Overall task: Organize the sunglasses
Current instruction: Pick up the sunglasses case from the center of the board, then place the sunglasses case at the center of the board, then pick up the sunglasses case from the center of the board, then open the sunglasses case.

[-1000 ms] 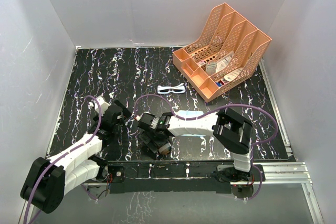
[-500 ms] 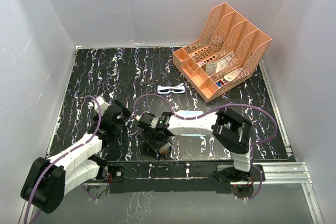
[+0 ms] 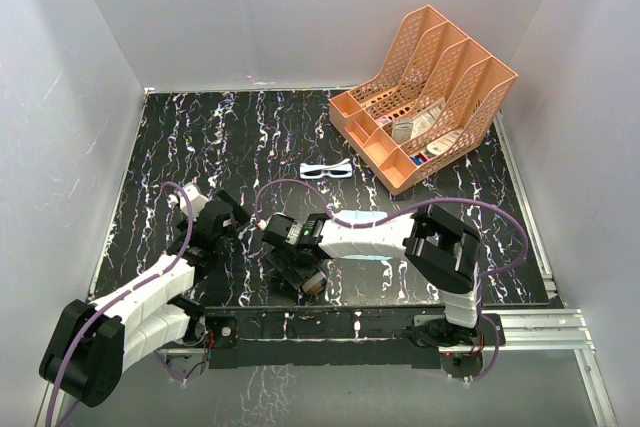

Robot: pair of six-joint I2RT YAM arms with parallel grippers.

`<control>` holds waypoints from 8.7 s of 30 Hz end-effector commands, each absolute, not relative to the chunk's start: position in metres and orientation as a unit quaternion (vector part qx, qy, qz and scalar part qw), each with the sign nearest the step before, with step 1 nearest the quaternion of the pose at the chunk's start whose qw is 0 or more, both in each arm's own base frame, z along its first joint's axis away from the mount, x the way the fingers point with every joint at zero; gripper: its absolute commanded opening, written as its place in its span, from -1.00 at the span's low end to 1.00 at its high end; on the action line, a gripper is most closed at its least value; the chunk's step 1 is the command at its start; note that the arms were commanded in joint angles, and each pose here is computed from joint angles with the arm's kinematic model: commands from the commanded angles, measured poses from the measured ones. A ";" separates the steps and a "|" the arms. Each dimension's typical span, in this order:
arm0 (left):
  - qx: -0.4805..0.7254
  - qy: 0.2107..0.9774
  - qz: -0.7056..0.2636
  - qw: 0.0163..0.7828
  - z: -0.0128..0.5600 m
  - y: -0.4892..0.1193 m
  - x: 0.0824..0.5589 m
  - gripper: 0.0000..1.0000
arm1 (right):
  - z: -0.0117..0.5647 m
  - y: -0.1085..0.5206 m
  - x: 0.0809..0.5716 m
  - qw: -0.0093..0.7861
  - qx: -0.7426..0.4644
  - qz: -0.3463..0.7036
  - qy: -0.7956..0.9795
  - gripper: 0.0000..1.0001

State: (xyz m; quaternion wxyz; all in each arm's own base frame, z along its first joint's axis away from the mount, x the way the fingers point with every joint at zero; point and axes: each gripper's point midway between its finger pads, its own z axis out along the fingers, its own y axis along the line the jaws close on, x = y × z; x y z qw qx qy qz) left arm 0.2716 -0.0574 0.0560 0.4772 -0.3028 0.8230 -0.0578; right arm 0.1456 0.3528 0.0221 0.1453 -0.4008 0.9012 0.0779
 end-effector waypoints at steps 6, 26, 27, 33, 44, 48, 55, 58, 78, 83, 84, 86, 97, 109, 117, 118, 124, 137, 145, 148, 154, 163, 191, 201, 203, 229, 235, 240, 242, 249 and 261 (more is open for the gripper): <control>-0.299 0.823 -0.077 0.476 0.058 -0.063 0.273 0.97 | 0.117 0.377 0.175 0.283 -0.376 0.167 0.866 -1.00; -0.299 0.820 -0.113 0.474 0.067 -0.074 0.275 0.97 | 0.125 0.350 0.187 0.307 -0.340 0.228 0.859 -1.00; -0.300 0.819 -0.115 0.475 0.067 -0.074 0.275 0.97 | 0.120 0.351 0.186 0.301 -0.341 0.227 0.861 -1.00; -0.305 0.818 -0.111 0.476 0.069 -0.072 0.276 0.97 | 0.088 0.355 0.183 0.270 -0.347 0.220 0.871 -1.00; -0.351 0.802 -0.121 0.468 0.069 -0.060 0.273 0.97 | 0.051 0.362 0.184 0.237 -0.359 0.200 0.880 -1.00; -0.372 0.790 -0.123 0.471 0.071 -0.053 0.271 0.97 | 0.045 0.360 0.183 0.229 -0.363 0.194 0.882 -1.00; -0.390 0.782 -0.121 0.471 0.070 -0.046 0.271 0.97 | 0.020 0.353 0.177 0.191 -0.371 0.168 0.893 -1.00; -0.388 0.784 -0.124 0.468 0.069 -0.047 0.272 0.97 | 0.015 0.350 0.176 0.180 -0.375 0.158 0.896 -0.85; -0.386 0.783 -0.126 0.472 0.068 -0.047 0.271 0.97 | 0.038 0.349 0.189 0.192 -0.384 0.115 0.896 0.07; -0.386 0.781 -0.128 0.473 0.068 -0.046 0.271 0.97 | 0.050 0.352 0.194 0.199 -0.389 0.110 0.893 0.13; -0.385 0.781 -0.129 0.474 0.068 -0.046 0.271 0.97 | 0.051 0.352 0.195 0.199 -0.391 0.106 0.892 0.23; -0.382 0.781 -0.132 0.475 0.068 -0.047 0.271 0.97 | 0.053 0.353 0.197 0.200 -0.393 0.103 0.892 0.27; -0.384 0.780 -0.132 0.475 0.068 -0.046 0.271 0.97 | 0.039 0.356 0.190 0.180 -0.391 0.113 0.896 0.29; -0.385 0.782 -0.130 0.473 0.066 -0.045 0.271 0.97 | 0.031 0.353 0.186 0.175 -0.386 0.118 0.898 0.54; -0.385 0.780 -0.128 0.476 0.066 -0.043 0.270 0.97 | 0.038 0.354 0.199 0.181 -0.409 0.084 0.890 0.56; -0.386 0.780 -0.128 0.475 0.065 -0.043 0.269 0.97 | 0.039 0.353 0.201 0.181 -0.412 0.078 0.890 0.56; -0.387 0.779 -0.128 0.475 0.065 -0.042 0.269 0.97 | 0.041 0.357 0.206 0.175 -0.424 0.064 0.886 0.56; -0.387 0.780 -0.132 0.475 0.064 -0.042 0.268 0.97 | 0.027 0.361 0.202 0.149 -0.435 0.066 0.886 0.56; -0.387 0.779 -0.134 0.475 0.064 -0.043 0.269 0.97 | 0.019 0.360 0.192 0.127 -0.439 0.077 0.886 0.56; -0.387 0.779 -0.135 0.475 0.064 -0.043 0.269 0.97 | 0.016 0.359 0.187 0.117 -0.442 0.084 0.886 0.55; -0.387 0.779 -0.138 0.474 0.064 -0.044 0.270 0.97 | 0.011 0.358 0.181 0.103 -0.447 0.093 0.884 0.54; -0.387 0.779 -0.138 0.473 0.063 -0.043 0.269 0.97 | 0.014 0.360 0.177 0.095 -0.444 0.108 0.884 0.42; -0.389 0.780 -0.138 0.471 0.060 -0.043 0.268 0.97 | -0.003 0.354 0.175 0.075 -0.439 0.088 0.891 -0.98; -0.388 0.781 -0.137 0.471 0.060 -0.042 0.267 0.97 | 0.016 0.365 0.181 0.104 -0.430 0.109 0.890 -1.00; -0.388 0.780 -0.137 0.471 0.060 -0.043 0.268 0.97 | 0.030 0.371 0.184 0.124 -0.425 0.121 0.889 -1.00; -0.334 0.799 -0.270 0.421 0.078 -0.106 0.293 0.97 | 0.261 0.373 0.197 0.413 -0.317 0.443 0.730 -1.00; -0.222 0.795 -0.359 0.437 0.126 -0.145 0.301 0.97 | 0.277 0.349 0.201 0.439 -0.295 0.496 0.689 -1.00; -0.159 0.749 -0.447 0.462 0.172 -0.170 0.299 0.97 | 0.278 0.335 0.210 0.436 -0.281 0.534 0.667 -1.00; -0.128 0.728 -0.477 0.476 0.190 -0.179 0.296 0.97 | 0.278 0.332 0.211 0.431 -0.286 0.550 0.656 -1.00; -0.089 0.705 -0.523 0.471 0.217 -0.194 0.292 0.97 | 0.280 0.330 0.215 0.406 -0.307 0.594 0.623 -1.00; 0.026 0.610 -0.620 0.493 0.282 -0.216 0.263 0.97 | 0.273 0.341 0.215 0.362 -0.339 0.620 0.608 -1.00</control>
